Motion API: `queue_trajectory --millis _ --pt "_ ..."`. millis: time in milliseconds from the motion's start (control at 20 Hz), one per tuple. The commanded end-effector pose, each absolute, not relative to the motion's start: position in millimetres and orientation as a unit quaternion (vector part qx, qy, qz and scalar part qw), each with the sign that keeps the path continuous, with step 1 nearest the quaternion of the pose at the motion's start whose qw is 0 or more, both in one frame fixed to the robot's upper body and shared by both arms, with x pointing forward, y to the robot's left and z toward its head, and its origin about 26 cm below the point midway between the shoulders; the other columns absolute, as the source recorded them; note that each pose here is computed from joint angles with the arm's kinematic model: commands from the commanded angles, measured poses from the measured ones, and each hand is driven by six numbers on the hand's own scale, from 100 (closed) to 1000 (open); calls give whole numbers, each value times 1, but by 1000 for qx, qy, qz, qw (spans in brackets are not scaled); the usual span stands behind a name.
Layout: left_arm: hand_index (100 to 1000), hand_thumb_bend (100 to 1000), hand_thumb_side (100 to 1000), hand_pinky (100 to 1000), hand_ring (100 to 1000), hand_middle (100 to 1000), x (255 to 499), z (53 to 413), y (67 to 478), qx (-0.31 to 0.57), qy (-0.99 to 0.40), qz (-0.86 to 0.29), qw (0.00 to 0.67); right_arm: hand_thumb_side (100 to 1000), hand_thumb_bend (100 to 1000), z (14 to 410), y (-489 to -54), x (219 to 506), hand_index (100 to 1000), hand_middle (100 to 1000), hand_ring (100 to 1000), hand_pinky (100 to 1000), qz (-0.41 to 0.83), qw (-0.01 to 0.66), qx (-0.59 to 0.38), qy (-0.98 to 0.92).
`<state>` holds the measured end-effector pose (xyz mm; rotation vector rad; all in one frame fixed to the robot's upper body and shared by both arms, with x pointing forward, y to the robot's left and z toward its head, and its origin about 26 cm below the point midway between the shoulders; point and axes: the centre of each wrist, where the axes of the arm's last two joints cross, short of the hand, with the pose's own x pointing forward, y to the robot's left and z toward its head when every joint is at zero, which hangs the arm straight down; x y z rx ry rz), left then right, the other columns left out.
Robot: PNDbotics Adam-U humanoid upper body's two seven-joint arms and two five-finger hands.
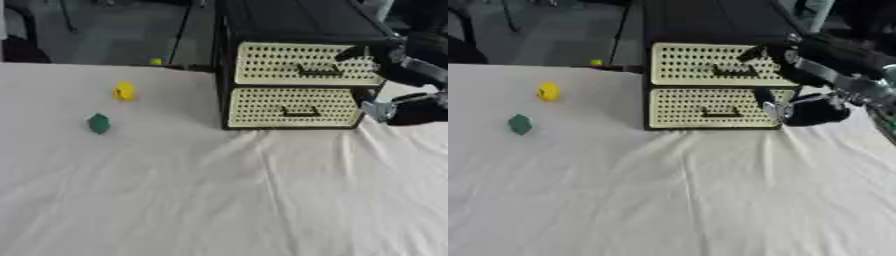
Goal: Pick up objects from table and place into drawer.
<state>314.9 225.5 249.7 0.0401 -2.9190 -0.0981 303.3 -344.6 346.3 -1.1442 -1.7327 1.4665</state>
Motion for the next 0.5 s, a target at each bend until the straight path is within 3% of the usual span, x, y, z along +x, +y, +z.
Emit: queue_trajectory --millis 50,500 --pt "907 226 930 516 706 847 313 257 222 5 -995 -38 96 159 100 358 -352 305 893 100 100 100 543 299 -444 -647" --pt "905 210 937 513 706 843 313 262 217 -7 -995 -47 86 153 100 362 -365 314 889 100 100 100 517 314 -462 -649"
